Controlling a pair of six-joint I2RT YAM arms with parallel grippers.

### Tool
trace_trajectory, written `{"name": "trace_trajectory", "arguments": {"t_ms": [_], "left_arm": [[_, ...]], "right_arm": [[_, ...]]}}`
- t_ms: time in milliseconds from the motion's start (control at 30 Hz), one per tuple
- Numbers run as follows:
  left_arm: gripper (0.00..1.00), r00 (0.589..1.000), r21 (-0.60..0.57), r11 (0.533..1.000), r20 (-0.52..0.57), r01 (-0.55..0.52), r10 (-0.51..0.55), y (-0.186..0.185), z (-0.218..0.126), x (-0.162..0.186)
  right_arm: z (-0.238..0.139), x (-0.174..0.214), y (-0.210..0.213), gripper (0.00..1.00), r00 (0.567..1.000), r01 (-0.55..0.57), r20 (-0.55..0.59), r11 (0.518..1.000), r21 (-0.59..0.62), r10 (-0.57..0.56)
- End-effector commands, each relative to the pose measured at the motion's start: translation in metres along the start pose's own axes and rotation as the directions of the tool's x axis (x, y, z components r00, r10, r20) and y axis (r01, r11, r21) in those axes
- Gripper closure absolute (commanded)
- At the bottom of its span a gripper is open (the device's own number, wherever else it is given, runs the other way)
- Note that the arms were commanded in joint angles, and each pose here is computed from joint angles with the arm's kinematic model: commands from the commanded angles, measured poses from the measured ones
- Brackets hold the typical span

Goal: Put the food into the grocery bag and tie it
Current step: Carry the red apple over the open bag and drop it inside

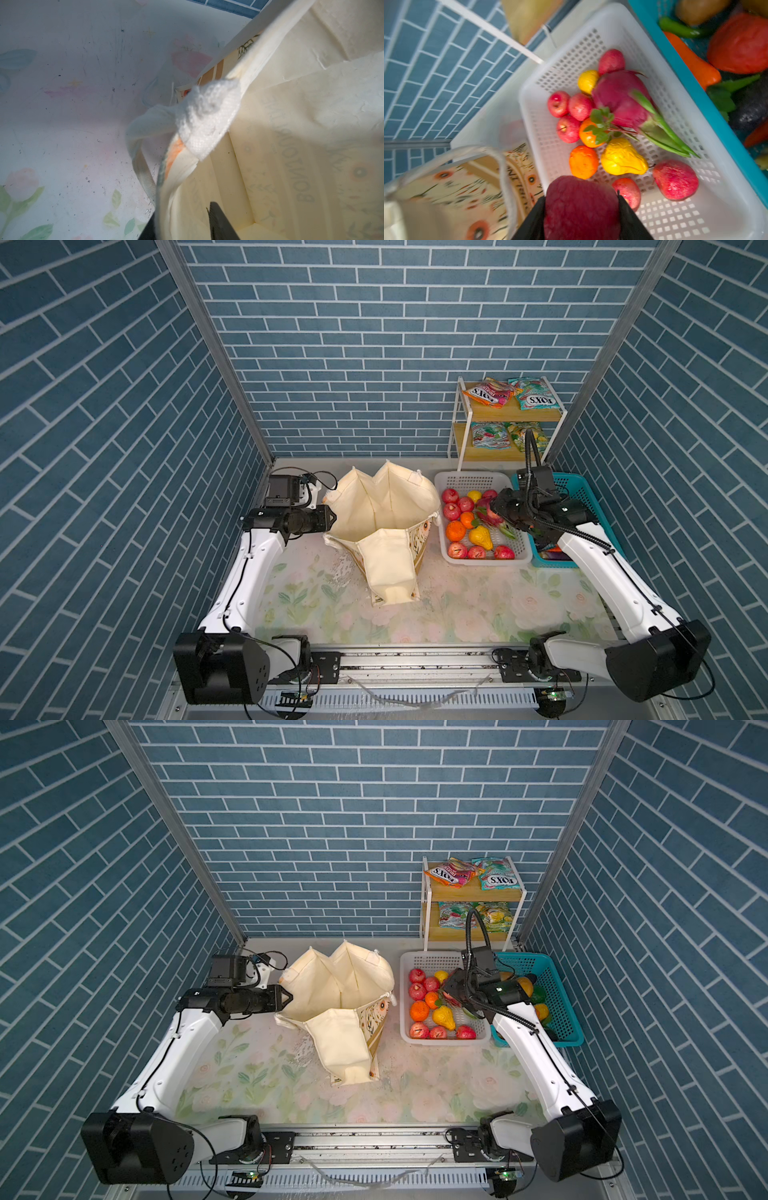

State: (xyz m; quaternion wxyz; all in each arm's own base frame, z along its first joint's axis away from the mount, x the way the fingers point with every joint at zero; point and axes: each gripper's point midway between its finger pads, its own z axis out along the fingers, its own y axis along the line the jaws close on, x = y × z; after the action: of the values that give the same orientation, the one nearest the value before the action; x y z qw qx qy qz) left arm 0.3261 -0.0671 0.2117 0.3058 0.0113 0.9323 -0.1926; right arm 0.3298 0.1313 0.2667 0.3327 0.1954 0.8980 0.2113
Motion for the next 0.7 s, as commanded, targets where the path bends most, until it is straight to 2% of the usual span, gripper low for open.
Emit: {"name": "trace_trajectory", "arguments": {"t_ms": [0, 167, 333, 433, 667], "left_arm": [[0.62, 1.0, 0.006, 1.0, 0.001, -0.006, 0.006, -0.002, -0.002, 0.004], [0.62, 1.0, 0.007, 1.0, 0.002, -0.007, 0.007, -0.002, -0.002, 0.004], [0.62, 1.0, 0.011, 1.0, 0.0, -0.007, 0.007, -0.003, -0.002, 0.004], [0.62, 1.0, 0.01, 1.0, 0.005, -0.009, 0.008, -0.003, -0.002, 0.003], [0.62, 1.0, 0.005, 1.0, 0.002, -0.01, 0.01, -0.002, -0.002, 0.004]], "right_arm": [[-0.029, 0.002, 0.055, 0.51, 0.986, 0.169, 0.036, 0.978, -0.125, -0.166], [-0.042, 0.026, 0.148, 0.53, 0.933, 0.356, 0.068, 0.884, -0.303, -0.352], [-0.028, 0.072, 0.213, 0.54, 0.851, 0.499, 0.04, 0.782, -0.373, -0.524], [-0.007, 0.1, 0.234, 0.54, 0.801, 0.556, 0.003, 0.741, -0.375, -0.599], [0.048, 0.146, 0.244, 0.54, 0.72, 0.612, -0.146, 0.72, -0.328, -0.678]]}}
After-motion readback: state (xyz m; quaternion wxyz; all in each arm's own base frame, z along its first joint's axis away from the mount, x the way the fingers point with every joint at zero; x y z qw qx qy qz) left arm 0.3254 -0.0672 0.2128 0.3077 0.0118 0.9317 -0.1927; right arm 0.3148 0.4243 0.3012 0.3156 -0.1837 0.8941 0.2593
